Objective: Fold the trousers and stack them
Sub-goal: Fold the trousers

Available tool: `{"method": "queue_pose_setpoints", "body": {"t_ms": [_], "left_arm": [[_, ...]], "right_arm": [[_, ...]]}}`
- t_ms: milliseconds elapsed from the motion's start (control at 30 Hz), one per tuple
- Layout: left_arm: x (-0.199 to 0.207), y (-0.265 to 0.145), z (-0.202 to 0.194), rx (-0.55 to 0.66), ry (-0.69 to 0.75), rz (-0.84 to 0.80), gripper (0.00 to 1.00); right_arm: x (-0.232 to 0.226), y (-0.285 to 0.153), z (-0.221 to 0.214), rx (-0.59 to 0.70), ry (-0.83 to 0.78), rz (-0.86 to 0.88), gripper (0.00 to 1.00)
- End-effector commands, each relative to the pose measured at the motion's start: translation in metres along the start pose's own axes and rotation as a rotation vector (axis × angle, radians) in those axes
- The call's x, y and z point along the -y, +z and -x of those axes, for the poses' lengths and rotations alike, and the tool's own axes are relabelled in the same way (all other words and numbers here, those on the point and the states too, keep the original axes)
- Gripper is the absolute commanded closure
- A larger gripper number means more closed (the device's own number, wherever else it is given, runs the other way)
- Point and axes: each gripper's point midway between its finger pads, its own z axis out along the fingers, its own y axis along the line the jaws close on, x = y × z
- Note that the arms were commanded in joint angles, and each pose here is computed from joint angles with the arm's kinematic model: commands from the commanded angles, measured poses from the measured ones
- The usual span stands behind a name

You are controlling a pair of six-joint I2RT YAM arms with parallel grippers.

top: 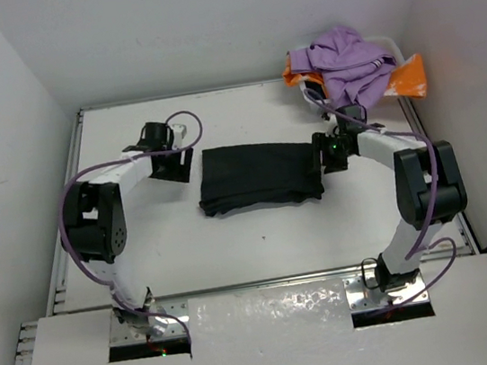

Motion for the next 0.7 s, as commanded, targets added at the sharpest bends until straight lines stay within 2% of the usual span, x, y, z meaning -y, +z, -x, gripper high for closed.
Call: {"method": "queue_pose_setpoints", "body": {"t_ms": [0, 67, 100, 233, 433, 533, 667], "left_arm": [[-0.017, -0.036, 0.034, 0.111, -0.024, 0.020, 0.28], [-0.018, -0.046, 0.039, 0.129, -0.036, 0.011, 0.28], [-0.019, -0.051, 0.042, 0.139, -0.045, 0.011, 0.28], [-0.037, -0.068, 0.042, 0.166, -0.106, 0.019, 0.27], [-0.093, -0.085, 0.029, 0.195, -0.238, 0.096, 0.27], [-0.111, -0.090, 0.019, 0.197, -0.274, 0.130, 0.27], [-0.118, -0.090, 0.011, 0.185, -0.281, 0.148, 0.27]], "right_arm": [[0.004, -0.039, 0.034, 0.096, -0.023, -0.011, 0.42], [0.015, -0.055, 0.046, 0.142, 0.030, -0.009, 0.35], [0.030, -0.072, 0.056, 0.190, 0.068, -0.029, 0.23], [0.068, -0.121, 0.071, 0.291, 0.140, -0.110, 0.02], [0.127, -0.171, 0.052, 0.342, 0.272, -0.233, 0.01], [0.151, -0.187, 0.041, 0.403, 0.364, -0.296, 0.01], [0.164, -0.191, 0.035, 0.429, 0.394, -0.351, 0.01]]}}
